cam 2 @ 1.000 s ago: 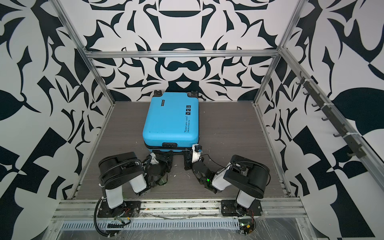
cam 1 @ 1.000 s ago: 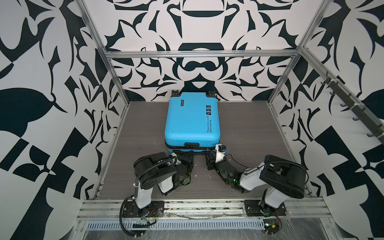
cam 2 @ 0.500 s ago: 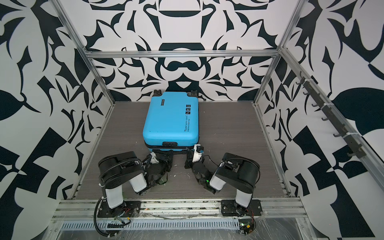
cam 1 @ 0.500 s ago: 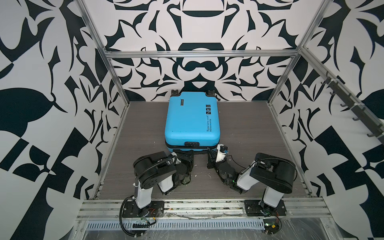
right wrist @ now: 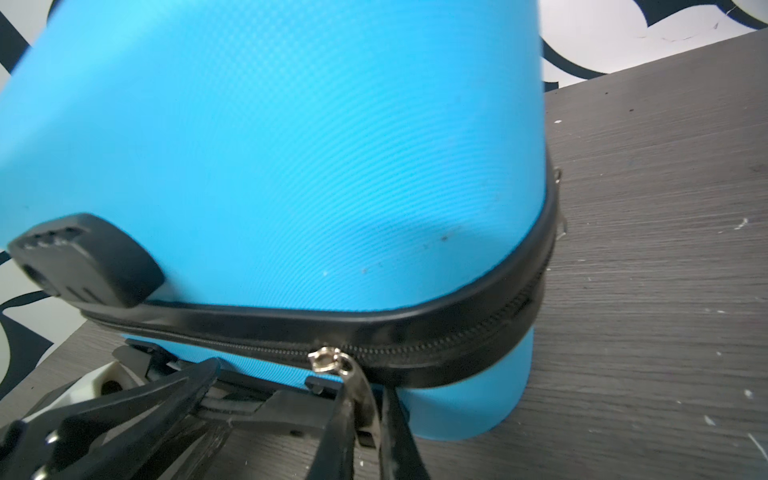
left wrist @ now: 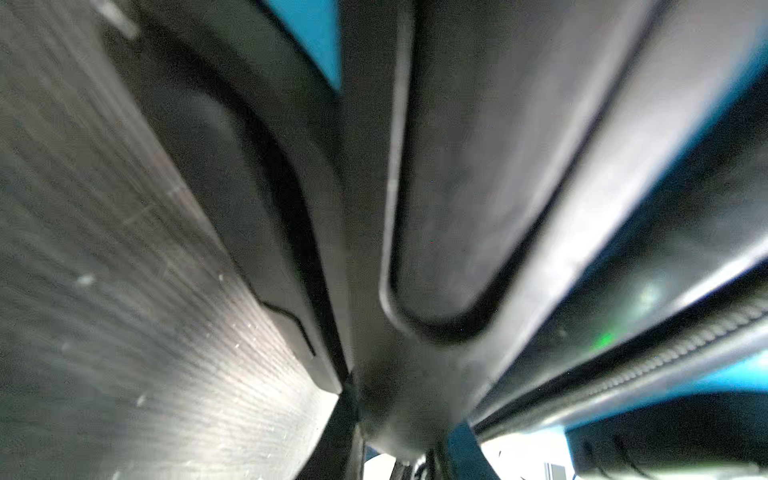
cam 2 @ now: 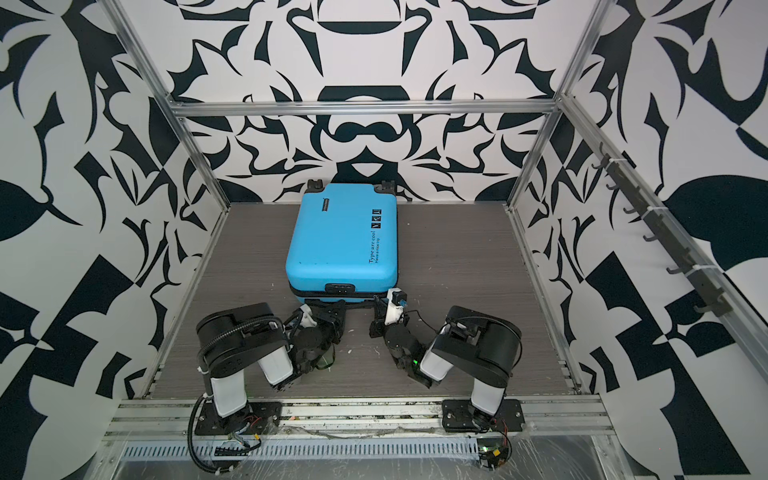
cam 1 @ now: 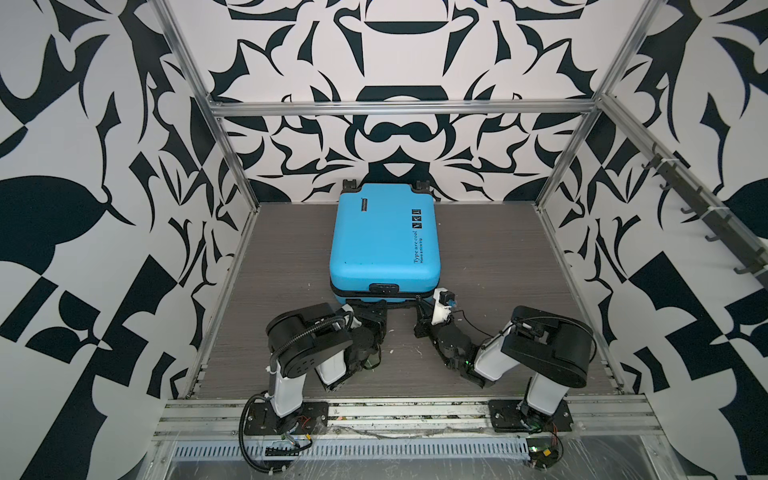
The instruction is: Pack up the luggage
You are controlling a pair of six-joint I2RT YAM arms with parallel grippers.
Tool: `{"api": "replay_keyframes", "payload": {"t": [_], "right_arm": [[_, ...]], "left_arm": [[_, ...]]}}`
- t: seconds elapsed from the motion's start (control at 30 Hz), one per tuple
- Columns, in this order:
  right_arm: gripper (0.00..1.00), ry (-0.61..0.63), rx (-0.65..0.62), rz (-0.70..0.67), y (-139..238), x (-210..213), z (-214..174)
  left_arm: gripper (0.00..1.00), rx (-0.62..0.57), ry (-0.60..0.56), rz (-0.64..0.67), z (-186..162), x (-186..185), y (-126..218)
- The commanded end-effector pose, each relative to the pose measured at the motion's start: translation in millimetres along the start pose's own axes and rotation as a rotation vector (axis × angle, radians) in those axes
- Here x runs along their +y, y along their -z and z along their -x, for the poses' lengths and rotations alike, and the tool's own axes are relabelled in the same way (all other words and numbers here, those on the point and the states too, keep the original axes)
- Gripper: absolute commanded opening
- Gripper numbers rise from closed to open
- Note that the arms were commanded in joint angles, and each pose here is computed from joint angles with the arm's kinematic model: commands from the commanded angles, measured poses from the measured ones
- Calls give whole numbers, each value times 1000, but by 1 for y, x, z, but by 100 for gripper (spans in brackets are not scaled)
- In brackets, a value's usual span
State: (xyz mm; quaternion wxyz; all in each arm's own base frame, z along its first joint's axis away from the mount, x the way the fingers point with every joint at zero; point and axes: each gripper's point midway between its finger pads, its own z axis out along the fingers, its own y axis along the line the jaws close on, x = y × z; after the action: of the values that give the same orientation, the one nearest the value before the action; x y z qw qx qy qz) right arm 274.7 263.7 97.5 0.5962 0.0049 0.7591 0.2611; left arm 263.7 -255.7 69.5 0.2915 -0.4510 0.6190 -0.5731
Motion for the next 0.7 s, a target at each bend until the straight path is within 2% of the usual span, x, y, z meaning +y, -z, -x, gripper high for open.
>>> {"api": "replay_keyframes", "payload": {"t": [0.0,0.07,0.1,0.67], "right_arm": [[0,-82,-98,-34,7,-8,28],[0,-85,-96,-54,11,-16,26],[0,-87,-92,-59,12,-20,25],[0,-131,-79,-168,27,-81,28]], "left_arm": [[11,-24,-61,177,15,50,12],[2,-33,-59,177,18,51,14],[0,-36,-58,176,18,50,14],[0,-58,-61,172,26,48,21]]}}
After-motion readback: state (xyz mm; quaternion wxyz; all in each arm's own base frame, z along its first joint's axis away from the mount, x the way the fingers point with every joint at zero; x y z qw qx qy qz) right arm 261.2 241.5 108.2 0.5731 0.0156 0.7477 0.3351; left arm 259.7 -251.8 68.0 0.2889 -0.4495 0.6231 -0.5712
